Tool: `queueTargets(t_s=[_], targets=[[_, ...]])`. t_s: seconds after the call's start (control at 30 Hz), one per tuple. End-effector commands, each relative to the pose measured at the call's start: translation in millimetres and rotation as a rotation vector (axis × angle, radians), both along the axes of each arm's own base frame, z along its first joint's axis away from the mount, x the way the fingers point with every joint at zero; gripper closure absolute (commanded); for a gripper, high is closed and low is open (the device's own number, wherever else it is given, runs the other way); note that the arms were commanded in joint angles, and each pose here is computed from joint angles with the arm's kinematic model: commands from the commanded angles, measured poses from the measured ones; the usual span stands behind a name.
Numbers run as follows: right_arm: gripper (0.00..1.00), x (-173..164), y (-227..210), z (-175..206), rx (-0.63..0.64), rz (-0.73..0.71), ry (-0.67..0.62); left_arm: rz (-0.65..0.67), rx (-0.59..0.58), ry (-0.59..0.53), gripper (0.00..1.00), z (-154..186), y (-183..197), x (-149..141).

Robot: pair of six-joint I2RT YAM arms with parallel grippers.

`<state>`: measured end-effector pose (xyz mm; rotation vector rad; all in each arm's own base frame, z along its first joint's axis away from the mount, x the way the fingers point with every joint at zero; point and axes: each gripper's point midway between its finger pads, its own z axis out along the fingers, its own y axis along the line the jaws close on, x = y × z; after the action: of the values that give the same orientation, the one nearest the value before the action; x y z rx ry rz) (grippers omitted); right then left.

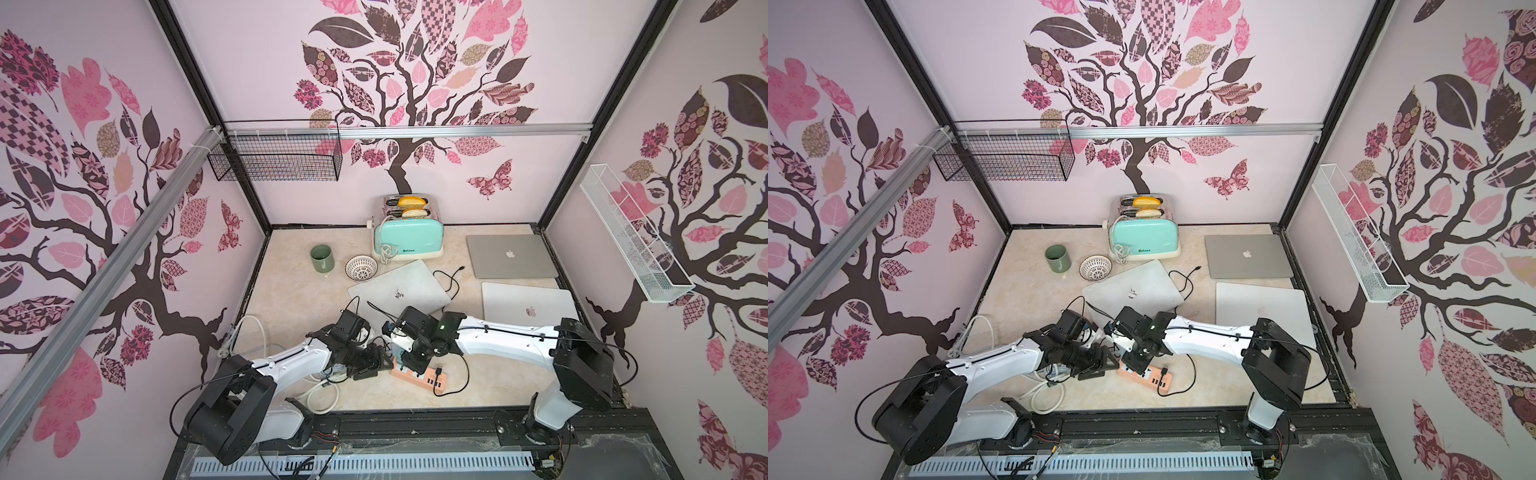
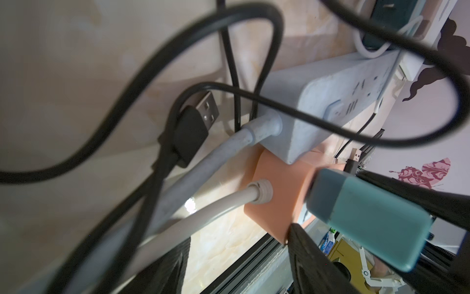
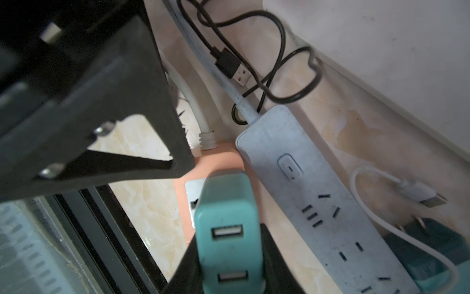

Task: Unplug the laptop charger
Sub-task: Remove the plug from the socket, then place the plug at the center of the board.

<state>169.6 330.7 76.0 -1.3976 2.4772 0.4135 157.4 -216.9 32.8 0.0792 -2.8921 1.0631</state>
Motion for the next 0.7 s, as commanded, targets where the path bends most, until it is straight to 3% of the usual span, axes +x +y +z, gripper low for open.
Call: queueTargets(t_s=[0.0, 0.43, 0.67], targets=[[0.83, 10.7, 17.6, 28.8, 0.111, -0.016, -0.060, -0.002, 0.045, -0.021, 0.37, -3.1, 3.7, 4.7], [0.83, -2.0, 13.9, 54.6, 0.225, 0.010, -0.071, 0.011, 0.063, 0.039, 0.41, -17.1, 7.3, -4.0], [0.83, 28.3, -15.4, 33.3, 0.000, -0.147, -0.104, 0.018, 0.046, 0.002, 0.41, 0.8, 5.5, 1.0]])
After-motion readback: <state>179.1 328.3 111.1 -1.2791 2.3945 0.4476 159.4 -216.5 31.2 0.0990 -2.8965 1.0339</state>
